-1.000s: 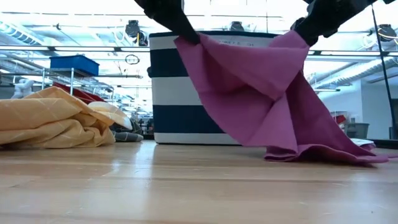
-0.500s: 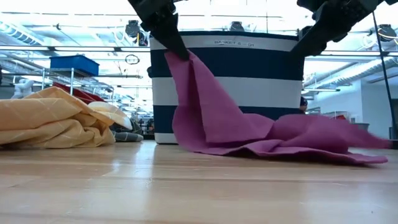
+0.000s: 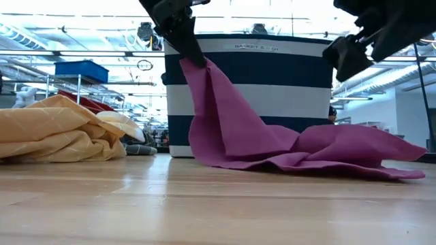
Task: Fold towel
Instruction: Fold the purple towel
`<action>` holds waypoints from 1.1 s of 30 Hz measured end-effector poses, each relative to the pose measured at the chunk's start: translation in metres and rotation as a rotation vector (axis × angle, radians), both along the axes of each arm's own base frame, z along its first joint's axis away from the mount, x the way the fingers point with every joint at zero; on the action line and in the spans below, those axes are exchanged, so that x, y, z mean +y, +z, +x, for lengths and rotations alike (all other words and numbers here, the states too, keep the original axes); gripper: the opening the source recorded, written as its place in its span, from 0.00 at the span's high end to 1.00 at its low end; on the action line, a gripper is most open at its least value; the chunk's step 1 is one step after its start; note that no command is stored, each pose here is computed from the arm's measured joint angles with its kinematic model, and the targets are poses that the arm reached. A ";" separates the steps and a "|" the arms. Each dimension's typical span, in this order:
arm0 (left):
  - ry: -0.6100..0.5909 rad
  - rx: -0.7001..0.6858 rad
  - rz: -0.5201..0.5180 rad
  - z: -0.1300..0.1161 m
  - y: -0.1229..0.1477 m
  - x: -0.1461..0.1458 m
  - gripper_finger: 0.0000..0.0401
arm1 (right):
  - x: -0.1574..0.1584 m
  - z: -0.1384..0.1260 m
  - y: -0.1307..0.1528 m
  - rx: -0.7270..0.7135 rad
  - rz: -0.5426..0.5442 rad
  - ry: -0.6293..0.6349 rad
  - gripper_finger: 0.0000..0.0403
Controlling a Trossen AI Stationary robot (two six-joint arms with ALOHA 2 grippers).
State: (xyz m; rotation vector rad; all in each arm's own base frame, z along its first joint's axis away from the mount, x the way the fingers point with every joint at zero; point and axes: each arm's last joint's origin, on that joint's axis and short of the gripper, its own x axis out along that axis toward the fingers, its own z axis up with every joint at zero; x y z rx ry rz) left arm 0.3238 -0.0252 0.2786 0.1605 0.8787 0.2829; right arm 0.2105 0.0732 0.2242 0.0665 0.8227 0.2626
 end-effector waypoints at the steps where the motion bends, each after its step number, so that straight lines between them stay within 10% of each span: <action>1: 0.002 0.008 0.000 -0.001 -0.001 0.000 0.87 | 0.004 0.003 -0.004 0.006 -0.002 0.010 0.37; 14: -0.081 0.059 -0.066 -0.004 -0.004 -0.011 0.50 | 0.039 0.027 -0.065 0.182 -0.055 0.048 0.40; 33: -0.436 -0.066 -0.100 0.032 -0.030 -0.067 0.47 | 0.049 0.035 -0.105 0.253 -0.190 0.005 0.54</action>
